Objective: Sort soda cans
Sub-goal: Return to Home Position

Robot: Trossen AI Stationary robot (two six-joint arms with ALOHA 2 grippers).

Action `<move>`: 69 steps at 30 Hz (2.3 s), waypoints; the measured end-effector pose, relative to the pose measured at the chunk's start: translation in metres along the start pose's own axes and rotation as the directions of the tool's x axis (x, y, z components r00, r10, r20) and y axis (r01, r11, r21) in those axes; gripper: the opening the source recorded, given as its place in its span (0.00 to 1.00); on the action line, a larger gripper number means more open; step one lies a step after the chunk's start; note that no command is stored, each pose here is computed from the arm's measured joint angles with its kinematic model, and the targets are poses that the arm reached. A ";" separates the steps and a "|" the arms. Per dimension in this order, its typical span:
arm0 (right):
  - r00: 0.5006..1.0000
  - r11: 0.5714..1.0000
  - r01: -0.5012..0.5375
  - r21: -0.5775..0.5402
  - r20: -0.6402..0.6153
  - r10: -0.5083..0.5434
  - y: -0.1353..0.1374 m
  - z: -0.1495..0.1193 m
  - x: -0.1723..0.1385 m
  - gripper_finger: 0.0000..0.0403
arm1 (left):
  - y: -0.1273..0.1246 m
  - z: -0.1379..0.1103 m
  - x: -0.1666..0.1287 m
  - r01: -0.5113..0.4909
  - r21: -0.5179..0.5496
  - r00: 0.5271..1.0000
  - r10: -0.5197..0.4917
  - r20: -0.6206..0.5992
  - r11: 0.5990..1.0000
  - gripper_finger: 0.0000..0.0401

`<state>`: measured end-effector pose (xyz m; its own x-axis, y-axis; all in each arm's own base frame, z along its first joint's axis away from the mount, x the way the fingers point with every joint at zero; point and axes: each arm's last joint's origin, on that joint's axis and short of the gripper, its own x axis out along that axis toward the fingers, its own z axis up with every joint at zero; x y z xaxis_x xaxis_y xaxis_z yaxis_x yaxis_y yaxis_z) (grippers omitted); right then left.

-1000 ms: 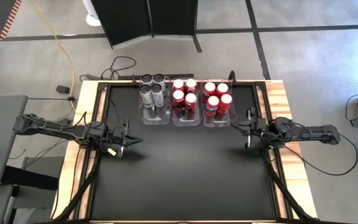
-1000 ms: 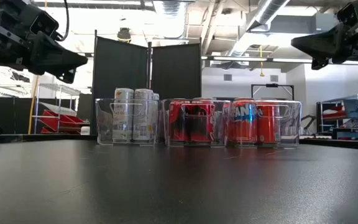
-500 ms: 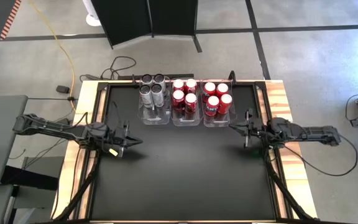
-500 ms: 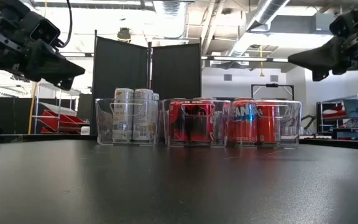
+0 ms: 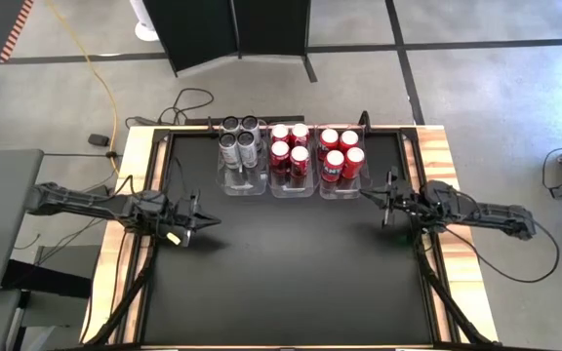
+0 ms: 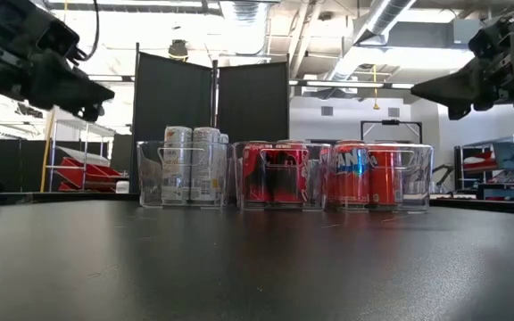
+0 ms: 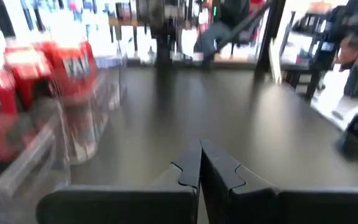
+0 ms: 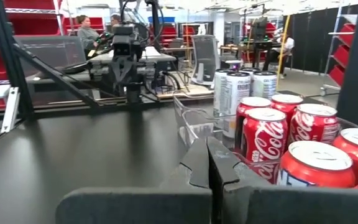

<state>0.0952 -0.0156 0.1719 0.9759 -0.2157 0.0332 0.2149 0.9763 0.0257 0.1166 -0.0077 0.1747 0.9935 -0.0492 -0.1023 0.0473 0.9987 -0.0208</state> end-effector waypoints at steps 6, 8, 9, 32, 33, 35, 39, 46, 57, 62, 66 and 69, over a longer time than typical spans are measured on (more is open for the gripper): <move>0.999 0.999 -0.042 0.012 0.004 0.042 -0.003 0.000 0.000 0.00 | 0.001 0.001 -0.016 -0.007 0.005 0.999 0.006 0.040 1.000 0.00; 0.999 0.999 -0.047 0.011 0.013 0.046 -0.005 0.001 0.000 0.00 | 0.002 0.002 -0.021 -0.013 -0.007 0.998 0.013 0.059 1.000 0.00; 0.999 0.999 -0.047 0.010 0.019 0.047 -0.006 0.002 0.000 0.00 | 0.002 0.003 -0.024 -0.014 -0.011 0.997 0.015 0.080 1.000 0.00; 0.990 0.992 -0.126 0.012 0.062 0.125 -0.013 0.004 -0.001 0.00 | 0.002 -0.004 -0.022 -0.001 -0.012 0.998 0.002 0.069 1.000 0.00; 0.988 0.990 -0.142 0.008 0.067 0.141 -0.011 0.004 0.000 0.00 | 0.002 -0.005 -0.021 0.000 -0.016 0.997 0.001 0.075 1.000 0.00; 0.986 0.988 -0.155 0.003 0.069 0.155 -0.009 0.004 0.000 0.00 | 0.002 -0.006 -0.020 0.000 -0.019 0.995 0.002 0.103 1.000 0.00; 0.986 0.988 -0.156 0.000 0.062 0.156 -0.005 0.003 0.000 0.00 | 0.002 -0.010 -0.018 0.001 -0.016 0.993 0.001 0.114 1.000 0.00; 0.991 0.991 -0.131 -0.009 0.007 0.131 -0.001 -0.002 0.001 0.00 | 0.002 -0.010 -0.017 -0.009 0.018 0.995 0.007 0.103 1.000 0.00; 0.981 0.980 -0.196 0.046 0.002 0.196 0.008 -0.003 0.000 0.00 | 0.002 -0.014 -0.014 -0.009 0.016 0.998 0.008 0.058 1.000 0.00; 0.971 0.970 -0.236 0.053 -0.009 0.237 0.014 -0.004 -0.001 0.00 | 0.002 -0.015 -0.013 -0.009 0.016 0.999 0.008 0.049 1.000 0.00; 0.969 0.968 -0.247 0.049 -0.019 0.248 0.019 -0.006 -0.002 0.00 | 0.002 -0.014 -0.013 -0.009 0.020 0.999 0.008 0.049 1.000 0.00; 0.969 0.969 -0.245 0.018 -0.018 0.245 0.020 -0.006 -0.002 0.00 | 0.002 -0.014 -0.013 -0.009 0.020 0.999 0.008 0.050 1.000 0.00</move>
<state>0.0976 0.0049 0.1668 0.9993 0.0305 0.0204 -0.0312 0.9989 0.0347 0.1023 -0.0050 0.1616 0.9978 -0.0400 -0.0528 0.0400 0.9992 0.0000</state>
